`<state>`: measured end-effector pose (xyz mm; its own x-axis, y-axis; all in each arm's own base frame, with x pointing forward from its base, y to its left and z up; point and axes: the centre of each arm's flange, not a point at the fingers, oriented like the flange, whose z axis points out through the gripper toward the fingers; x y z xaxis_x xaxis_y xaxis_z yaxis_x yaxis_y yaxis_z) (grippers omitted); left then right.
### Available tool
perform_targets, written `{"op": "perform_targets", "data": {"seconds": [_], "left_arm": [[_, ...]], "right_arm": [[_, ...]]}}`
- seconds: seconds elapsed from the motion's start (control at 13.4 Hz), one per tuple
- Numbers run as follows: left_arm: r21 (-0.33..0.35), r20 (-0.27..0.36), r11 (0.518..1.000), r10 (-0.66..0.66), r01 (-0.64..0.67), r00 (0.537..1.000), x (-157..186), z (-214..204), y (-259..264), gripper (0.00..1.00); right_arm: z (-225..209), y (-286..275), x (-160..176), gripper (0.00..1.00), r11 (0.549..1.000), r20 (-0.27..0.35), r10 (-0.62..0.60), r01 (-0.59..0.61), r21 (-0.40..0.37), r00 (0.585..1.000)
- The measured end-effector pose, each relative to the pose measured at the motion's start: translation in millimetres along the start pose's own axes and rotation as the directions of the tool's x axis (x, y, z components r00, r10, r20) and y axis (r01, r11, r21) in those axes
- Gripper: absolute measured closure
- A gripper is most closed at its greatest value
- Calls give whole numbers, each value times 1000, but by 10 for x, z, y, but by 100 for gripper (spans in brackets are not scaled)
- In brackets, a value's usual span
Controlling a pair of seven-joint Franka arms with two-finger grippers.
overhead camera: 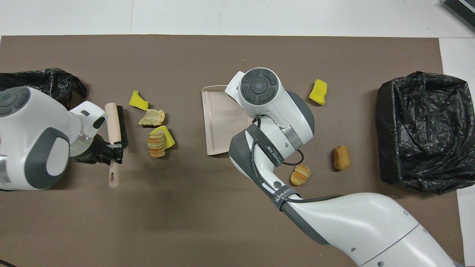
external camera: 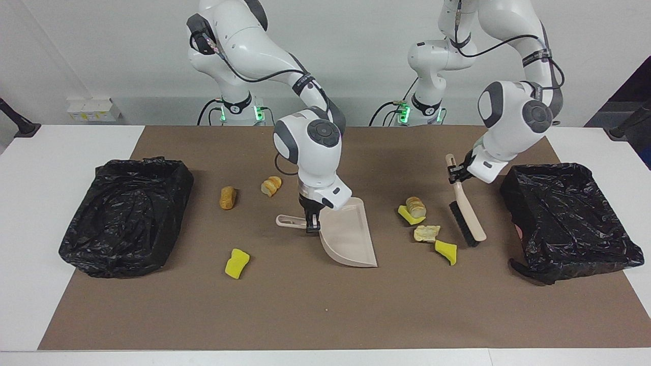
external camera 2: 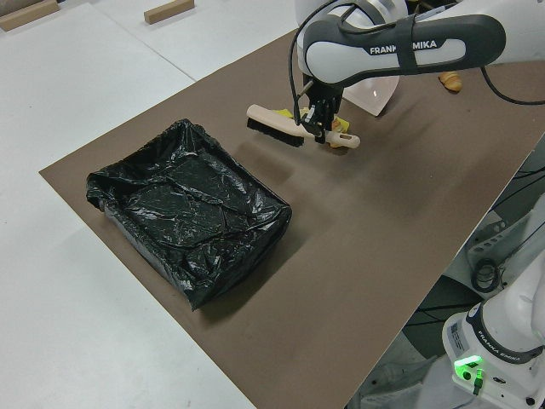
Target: Sweep and dump trash in bin
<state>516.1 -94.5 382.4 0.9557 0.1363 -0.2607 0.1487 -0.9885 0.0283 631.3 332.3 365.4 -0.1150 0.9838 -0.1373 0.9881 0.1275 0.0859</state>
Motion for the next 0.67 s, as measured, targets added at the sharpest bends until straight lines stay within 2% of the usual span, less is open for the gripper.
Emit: {"op": "perform_targets", "data": {"seconds": [0.3,0.67], "left_arm": [[27,-16,1000,15,-15,1000,-303,247,466,74],[-64,-54,997,44,-48,998,-438,287,901,74]], "right_arm": [[71,-34,15,68,1000,1,-4,4,7,1000],[110,-53,35,68,1000,-9,3,-3,4,1000]]}}
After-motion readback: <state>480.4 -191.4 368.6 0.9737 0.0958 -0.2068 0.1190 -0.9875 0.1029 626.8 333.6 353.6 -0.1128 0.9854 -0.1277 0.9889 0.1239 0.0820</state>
